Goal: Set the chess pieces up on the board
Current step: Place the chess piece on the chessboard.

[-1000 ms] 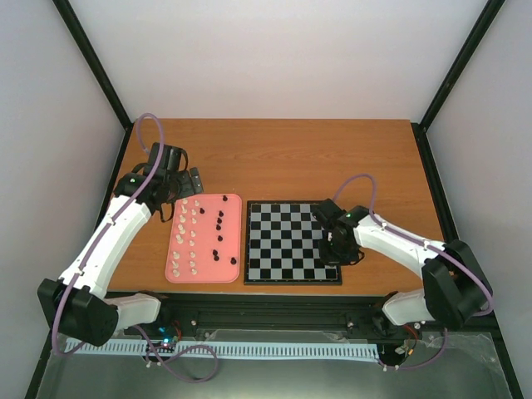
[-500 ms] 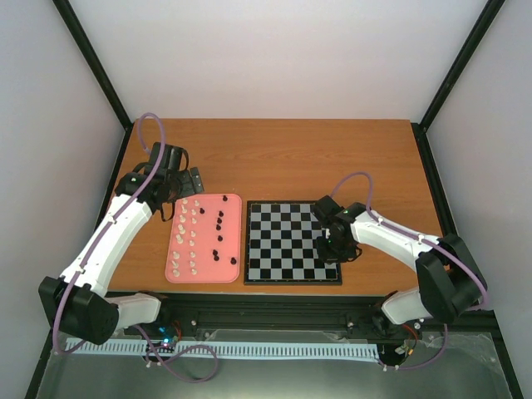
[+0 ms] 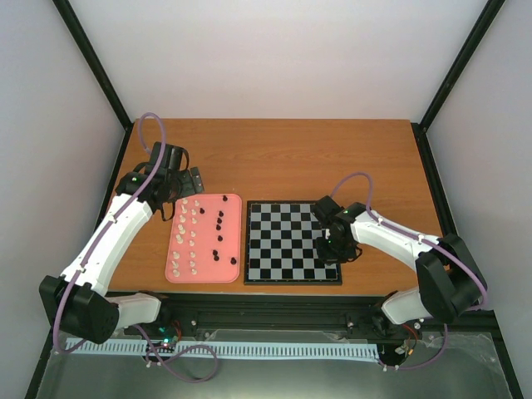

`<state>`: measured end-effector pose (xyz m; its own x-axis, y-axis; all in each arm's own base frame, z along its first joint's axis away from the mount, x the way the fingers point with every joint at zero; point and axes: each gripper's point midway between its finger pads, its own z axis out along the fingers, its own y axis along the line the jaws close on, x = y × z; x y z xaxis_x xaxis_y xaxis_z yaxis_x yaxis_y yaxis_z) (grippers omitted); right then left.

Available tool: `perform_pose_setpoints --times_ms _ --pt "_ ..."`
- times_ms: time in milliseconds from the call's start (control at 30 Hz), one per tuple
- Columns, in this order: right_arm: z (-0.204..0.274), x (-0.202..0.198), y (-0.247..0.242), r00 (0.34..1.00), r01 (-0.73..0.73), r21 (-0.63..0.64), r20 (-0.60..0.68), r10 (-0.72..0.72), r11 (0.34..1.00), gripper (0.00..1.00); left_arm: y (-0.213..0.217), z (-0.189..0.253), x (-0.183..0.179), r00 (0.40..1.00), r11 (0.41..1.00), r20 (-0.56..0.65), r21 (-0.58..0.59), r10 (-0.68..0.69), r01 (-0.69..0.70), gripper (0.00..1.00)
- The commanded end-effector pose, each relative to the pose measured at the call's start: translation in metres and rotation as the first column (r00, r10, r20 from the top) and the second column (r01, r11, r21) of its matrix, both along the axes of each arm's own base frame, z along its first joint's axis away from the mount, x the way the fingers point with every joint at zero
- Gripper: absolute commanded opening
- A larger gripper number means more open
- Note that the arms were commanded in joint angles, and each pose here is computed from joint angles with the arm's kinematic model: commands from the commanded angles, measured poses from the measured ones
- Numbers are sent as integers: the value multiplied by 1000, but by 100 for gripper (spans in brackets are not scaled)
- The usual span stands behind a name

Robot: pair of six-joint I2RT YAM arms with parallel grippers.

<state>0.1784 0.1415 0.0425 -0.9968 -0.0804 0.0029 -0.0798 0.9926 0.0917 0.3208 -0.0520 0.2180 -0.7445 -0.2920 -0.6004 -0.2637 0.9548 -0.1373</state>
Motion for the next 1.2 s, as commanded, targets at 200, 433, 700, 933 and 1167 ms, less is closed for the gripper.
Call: perform_pose_setpoints --times_ms 200,433,700,933,1167 --pt "7 -1 -4 1000 13 1 7 -13 1000 17 2 4 3 999 1000 22 -12 22 -22 100" --pt "3 2 -2 1000 9 -4 4 -8 1000 19 2 6 3 999 1000 27 -11 22 -22 100" --pt "3 3 -2 1000 -3 -9 3 3 1000 29 2 4 3 999 1000 24 -11 26 -26 100" --pt "21 10 3 998 -25 17 50 24 1000 37 1 6 6 999 1000 27 -13 25 -25 100" --pt "54 23 8 994 -54 28 96 51 998 44 1 9 8 999 1000 31 -14 25 -25 100"
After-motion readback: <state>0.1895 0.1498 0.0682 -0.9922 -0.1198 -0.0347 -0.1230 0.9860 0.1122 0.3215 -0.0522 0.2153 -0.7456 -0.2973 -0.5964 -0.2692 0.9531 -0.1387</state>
